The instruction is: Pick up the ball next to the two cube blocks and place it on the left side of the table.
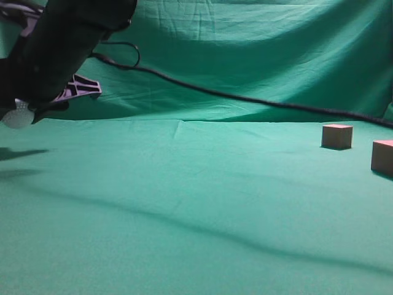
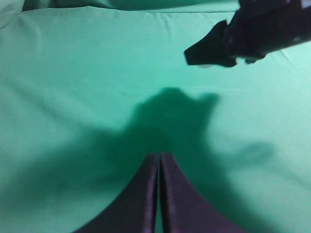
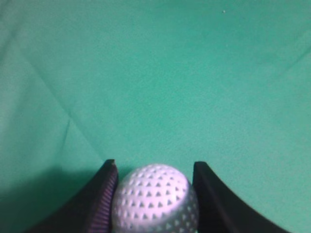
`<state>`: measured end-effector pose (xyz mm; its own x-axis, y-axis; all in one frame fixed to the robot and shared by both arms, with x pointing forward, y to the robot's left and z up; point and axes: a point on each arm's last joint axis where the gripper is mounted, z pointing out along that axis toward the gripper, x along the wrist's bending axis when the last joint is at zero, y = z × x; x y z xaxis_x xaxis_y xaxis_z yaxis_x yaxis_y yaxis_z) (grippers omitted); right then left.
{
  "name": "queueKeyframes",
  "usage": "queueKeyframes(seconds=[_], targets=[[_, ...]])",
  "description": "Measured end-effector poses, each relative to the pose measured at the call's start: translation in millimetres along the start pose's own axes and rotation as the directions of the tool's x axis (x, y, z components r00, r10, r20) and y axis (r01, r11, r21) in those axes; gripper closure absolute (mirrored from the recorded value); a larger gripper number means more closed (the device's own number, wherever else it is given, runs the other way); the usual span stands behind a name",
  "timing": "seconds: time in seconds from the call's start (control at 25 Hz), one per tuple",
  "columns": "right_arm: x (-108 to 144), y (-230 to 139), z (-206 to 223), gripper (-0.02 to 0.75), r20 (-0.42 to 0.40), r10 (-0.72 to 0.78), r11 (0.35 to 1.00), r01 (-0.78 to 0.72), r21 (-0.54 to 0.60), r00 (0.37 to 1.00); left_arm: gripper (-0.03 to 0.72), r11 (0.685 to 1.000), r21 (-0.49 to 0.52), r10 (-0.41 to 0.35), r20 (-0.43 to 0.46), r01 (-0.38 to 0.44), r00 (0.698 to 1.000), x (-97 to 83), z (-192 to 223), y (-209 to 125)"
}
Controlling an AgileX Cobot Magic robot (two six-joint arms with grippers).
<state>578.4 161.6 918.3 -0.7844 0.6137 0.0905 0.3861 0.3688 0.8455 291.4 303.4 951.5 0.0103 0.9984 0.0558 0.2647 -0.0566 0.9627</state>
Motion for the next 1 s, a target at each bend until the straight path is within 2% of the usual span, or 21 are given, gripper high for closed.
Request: queueKeyframes(seconds=[0.24,0.52,0.56,0.64,0.76,0.88,1.0], targets=[[-2,-14,10,0.431,0.004,0.001,1.000,-0.001,0.014,1.000,0.688,1.000,0.000,0.000,0.000,0.000,1.000,0.0,0,0],[-5,-12,10,0.165,0.009,-0.023,1.000,0.023,0.012,1.000,0.688,1.000,0.000,0.000,0.000,0.000,1.000,0.0,0,0],[-8,-11,9,0.148,0.012,-0.025,0.999,0.025,0.021,1.000,0.688,1.000,0.000,0.000,0.000,0.000,1.000,0.0,0,0],[-13,3,0,0.162,0.016,-0.028,0.999,0.028,0.043,0.999,0.688,1.000,0.000,0.000,0.000,0.000,1.000,0.0,0,0],[-23,42,-32,0.162,0.023,-0.038,0.997,0.036,0.065,0.999,0.688,1.000,0.000,0.000,0.000,0.000,1.000,0.0,0,0],[-31,88,-84,0.304,0.027,-0.036,0.994,0.033,0.103,0.999,0.688,1.000,0.000,0.000,0.000,0.000,1.000,0.0,0,0],[-37,119,-143,0.510,0.029,-0.034,0.980,0.028,0.197,0.999,0.688,1.000,0.000,0.000,0.000,0.000,1.000,0.0,0,0]])
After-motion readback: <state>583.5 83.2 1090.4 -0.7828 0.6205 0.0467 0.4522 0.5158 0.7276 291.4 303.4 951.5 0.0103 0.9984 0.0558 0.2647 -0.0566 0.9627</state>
